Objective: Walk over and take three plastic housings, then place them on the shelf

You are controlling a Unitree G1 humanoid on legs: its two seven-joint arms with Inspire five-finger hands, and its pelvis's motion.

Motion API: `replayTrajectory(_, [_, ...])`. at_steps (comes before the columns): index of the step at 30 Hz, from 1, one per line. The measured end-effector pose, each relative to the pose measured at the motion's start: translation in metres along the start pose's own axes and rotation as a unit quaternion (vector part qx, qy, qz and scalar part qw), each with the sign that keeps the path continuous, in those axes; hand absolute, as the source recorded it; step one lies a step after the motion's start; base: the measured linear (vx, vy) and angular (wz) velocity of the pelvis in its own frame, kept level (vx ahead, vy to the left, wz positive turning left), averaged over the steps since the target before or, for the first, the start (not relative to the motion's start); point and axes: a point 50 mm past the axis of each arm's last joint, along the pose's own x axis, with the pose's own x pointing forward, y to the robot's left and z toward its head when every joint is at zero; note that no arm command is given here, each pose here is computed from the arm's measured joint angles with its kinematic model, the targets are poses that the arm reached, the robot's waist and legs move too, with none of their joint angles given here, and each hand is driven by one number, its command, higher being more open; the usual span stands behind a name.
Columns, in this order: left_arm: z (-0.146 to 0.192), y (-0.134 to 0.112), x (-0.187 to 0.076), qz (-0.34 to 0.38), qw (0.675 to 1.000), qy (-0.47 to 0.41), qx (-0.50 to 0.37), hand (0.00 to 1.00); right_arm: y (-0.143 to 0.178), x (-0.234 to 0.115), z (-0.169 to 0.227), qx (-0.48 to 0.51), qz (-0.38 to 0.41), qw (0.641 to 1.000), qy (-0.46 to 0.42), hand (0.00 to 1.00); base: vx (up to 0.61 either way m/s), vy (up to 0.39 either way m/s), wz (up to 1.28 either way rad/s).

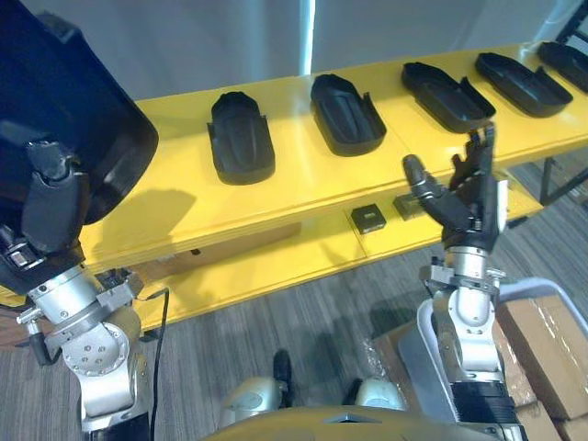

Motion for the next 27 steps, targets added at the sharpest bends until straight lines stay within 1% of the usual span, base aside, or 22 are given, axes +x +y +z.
replayTrajectory(3, [0.002, 0.002, 0.002, 0.009, 1.000, -0.005, 0.002, 0.00, -0.005, 0.006, 0.013, -0.021, 0.001, 0.999, -0.036, 1.00, 0.28, -0.158, 0.53])
replayTrajectory(5, [0.002, 0.005, -0.001, 0.015, 1.000, 0.002, 0.008, 0.00, -0.005, 0.016, 0.024, -0.057, 0.024, 0.995, -0.081, 1.00, 0.27, -0.238, 0.20])
replayTrajectory(6, [0.003, 0.006, -0.002, 0.016, 1.000, 0.005, 0.010, 0.00, -0.004, 0.019, 0.027, -0.060, 0.030, 0.993, -0.093, 1.00, 0.18, -0.151, -0.07])
replayTrajectory(9, [0.006, 0.006, -0.006, 0.008, 1.000, 0.009, 0.011, 0.00, -0.005, 0.030, 0.048, -0.056, 0.039, 0.986, -0.155, 1.00, 0.20, -0.147, 0.20])
replayTrajectory(12, [0.009, 0.002, -0.006, 0.001, 1.000, 0.004, 0.005, 0.00, -0.007, 0.037, 0.062, -0.005, 0.041, 0.982, -0.182, 1.00, 0.13, -0.080, 0.14])
replayTrajectory(15, [0.008, 0.001, -0.012, -0.010, 0.999, 0.023, 0.021, 0.00, -0.008, 0.037, 0.062, 0.023, 0.039, 0.983, -0.179, 1.00, 0.10, -0.012, 0.19])
replayTrajectory(18, [0.003, -0.006, -0.022, -0.022, 0.998, 0.063, 0.010, 0.00, -0.007, 0.027, 0.052, 0.039, 0.025, 0.987, -0.152, 1.00, 0.02, 0.051, 0.58])
replayTrajectory(21, [0.000, -0.012, -0.032, -0.044, 0.994, 0.095, -0.003, 0.00, -0.013, 0.018, 0.045, 0.032, 0.013, 0.991, -0.131, 1.00, -0.06, 0.102, 0.92])
replayTrajectory(25, [-0.005, -0.014, -0.039, -0.058, 0.992, 0.115, -0.013, 0.00, -0.018, 0.011, 0.040, 0.036, 0.013, 0.993, -0.112, 1.00, -0.04, 0.241, 0.71])
replayTrajectory(27, [-0.007, -0.016, -0.043, -0.057, 0.990, 0.125, -0.027, 0.00, -0.018, 0.010, 0.042, 0.044, 0.014, 0.991, -0.124, 1.00, 0.00, 0.376, 0.22])
